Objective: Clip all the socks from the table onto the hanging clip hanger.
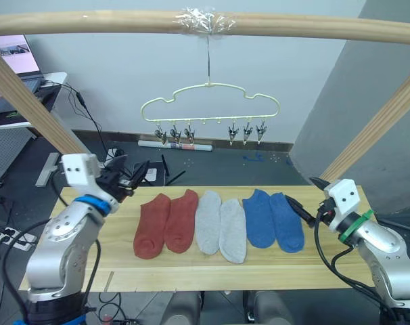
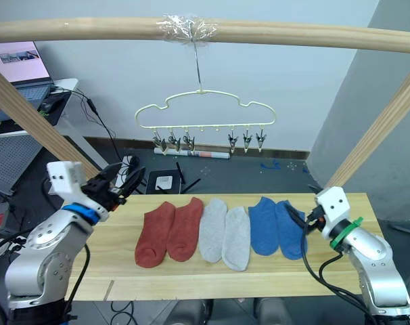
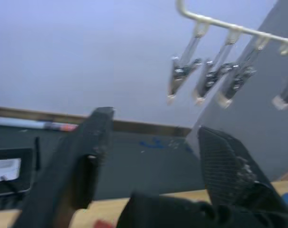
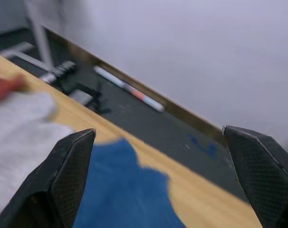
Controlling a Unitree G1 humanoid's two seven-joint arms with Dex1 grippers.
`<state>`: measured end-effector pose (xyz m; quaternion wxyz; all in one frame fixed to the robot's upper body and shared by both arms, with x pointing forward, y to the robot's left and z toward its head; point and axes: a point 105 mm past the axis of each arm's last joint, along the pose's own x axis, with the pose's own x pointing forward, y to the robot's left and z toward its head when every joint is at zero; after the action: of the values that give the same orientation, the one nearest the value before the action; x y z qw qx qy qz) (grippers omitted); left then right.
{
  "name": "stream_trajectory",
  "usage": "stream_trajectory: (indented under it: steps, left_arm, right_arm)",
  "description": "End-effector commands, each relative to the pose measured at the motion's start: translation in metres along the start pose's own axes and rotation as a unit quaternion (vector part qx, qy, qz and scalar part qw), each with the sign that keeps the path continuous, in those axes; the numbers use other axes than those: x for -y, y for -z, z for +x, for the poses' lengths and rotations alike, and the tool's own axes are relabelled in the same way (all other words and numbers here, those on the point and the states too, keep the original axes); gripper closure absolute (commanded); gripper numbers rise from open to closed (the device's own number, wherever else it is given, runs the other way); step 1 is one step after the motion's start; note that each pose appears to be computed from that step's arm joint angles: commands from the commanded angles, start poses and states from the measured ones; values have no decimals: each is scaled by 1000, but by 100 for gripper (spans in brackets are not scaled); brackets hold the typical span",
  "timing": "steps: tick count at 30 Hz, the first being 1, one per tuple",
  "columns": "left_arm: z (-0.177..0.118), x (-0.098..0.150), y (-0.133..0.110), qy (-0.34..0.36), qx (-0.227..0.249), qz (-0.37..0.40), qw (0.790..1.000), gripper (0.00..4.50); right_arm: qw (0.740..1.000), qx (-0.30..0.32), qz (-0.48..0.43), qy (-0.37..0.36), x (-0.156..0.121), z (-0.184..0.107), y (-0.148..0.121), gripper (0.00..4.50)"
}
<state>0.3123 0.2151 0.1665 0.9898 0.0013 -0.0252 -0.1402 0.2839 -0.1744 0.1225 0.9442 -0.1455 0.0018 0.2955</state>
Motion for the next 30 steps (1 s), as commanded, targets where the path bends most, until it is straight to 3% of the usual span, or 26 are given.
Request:
stream_trajectory:
  steps: [1, 10, 16, 30]
  left_arm:
    - [9, 7, -13, -8, 26, 28, 999, 176]
    - [26, 15, -30, -1, 78, 44, 996, 176]
    - [27, 4, -42, -23, 96, 50, 994, 176]
    - [46, 4, -44, -16, 106, 33, 994, 176]
  right_arm:
    - [996, 65, -5, -62, -24, 13, -42, 0]
    - [971, 167, -8, -174, -65, 37, -108, 0]
    - [959, 193, -6, -206, -76, 42, -126, 0]
    - [949, 223, 5, -224, -86, 50, -147, 0]
